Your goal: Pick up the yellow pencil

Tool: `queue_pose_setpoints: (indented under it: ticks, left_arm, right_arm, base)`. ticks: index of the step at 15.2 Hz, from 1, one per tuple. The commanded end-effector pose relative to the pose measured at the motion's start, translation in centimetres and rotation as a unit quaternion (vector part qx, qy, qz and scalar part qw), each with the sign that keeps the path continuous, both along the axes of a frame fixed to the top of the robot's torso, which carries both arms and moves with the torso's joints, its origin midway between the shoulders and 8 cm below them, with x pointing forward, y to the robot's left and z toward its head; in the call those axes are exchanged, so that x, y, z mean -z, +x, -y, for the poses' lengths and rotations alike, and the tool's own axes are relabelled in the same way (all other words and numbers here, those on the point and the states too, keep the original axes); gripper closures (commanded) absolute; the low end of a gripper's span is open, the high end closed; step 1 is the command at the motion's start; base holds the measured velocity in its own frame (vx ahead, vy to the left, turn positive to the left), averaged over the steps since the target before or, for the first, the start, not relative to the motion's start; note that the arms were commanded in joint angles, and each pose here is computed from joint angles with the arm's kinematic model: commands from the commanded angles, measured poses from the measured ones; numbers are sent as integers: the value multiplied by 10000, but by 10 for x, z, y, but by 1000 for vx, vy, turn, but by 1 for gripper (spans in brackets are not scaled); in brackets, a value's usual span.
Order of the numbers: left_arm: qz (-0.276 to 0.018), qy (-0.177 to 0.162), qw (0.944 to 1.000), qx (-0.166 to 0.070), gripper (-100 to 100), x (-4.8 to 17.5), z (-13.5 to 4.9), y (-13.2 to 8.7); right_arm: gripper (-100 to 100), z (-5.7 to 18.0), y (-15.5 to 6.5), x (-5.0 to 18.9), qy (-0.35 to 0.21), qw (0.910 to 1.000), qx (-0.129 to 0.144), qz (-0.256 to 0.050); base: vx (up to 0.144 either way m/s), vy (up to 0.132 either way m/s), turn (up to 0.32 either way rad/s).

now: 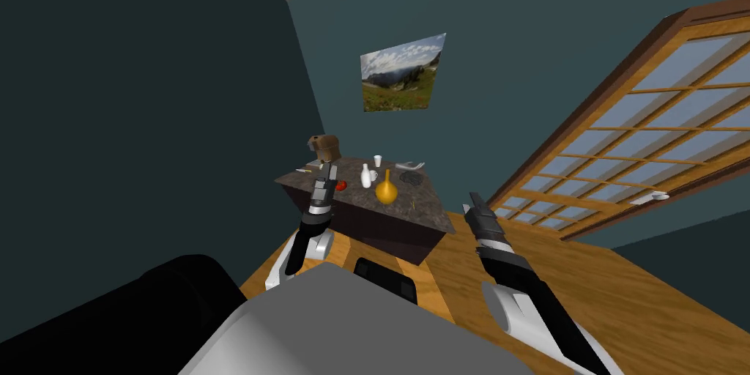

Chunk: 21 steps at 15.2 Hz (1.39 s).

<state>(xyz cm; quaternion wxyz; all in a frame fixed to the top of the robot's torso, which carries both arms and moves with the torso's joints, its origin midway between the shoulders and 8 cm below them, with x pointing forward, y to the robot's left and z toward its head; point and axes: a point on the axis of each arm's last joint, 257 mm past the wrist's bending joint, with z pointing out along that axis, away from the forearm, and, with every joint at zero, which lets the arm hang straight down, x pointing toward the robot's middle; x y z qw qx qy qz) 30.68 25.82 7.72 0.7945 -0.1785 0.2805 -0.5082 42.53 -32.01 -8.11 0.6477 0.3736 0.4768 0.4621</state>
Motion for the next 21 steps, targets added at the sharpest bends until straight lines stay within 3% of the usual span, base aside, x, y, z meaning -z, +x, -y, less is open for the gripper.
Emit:
queue_pose_setpoints:
  ticks: [1, 2, 11, 15, 18, 19, 21]
  left_arm:
    - [0, 0, 10000, 0, 0, 0, 0, 0]
    - [0, 0, 10000, 0, 0, 0, 0, 0]
    - [0, 0, 10000, 0, 0, 0, 0, 0]
    - [0, 0, 10000, 0, 0, 0, 0, 0]
    - [0, 0, 10000, 0, 0, 0, 0, 0]
    - [0, 0, 10000, 0, 0, 0, 0, 0]
    - [0, 0, 10000, 0, 0, 0, 0, 0]
  right_arm:
    - [-100, 5, 2, 9, -62, 9998, 40, -178]
    - [-100, 15, 6, 18, -237, 9989, 114, -383]
    - [-100, 40, 15, 57, -565, 9907, 300, -1203]
    - [-100, 66, 19, 77, -916, 9802, 447, -1698]
    - [-100, 68, 18, 89, -897, 9761, 458, -1926]
    - [-100, 81, 19, 96, -1071, 9699, 521, -2125]
    - [-100, 82, 17, 105, -1055, 9662, 526, -2294]
  base:
    - [6, 2, 65]
    - [5, 9, 176]
    - [6, 4, 132]
    - [8, 5, 159]
    - [6, 3, 106]
    - [6, 10, 220]
    - [7, 3, 154]
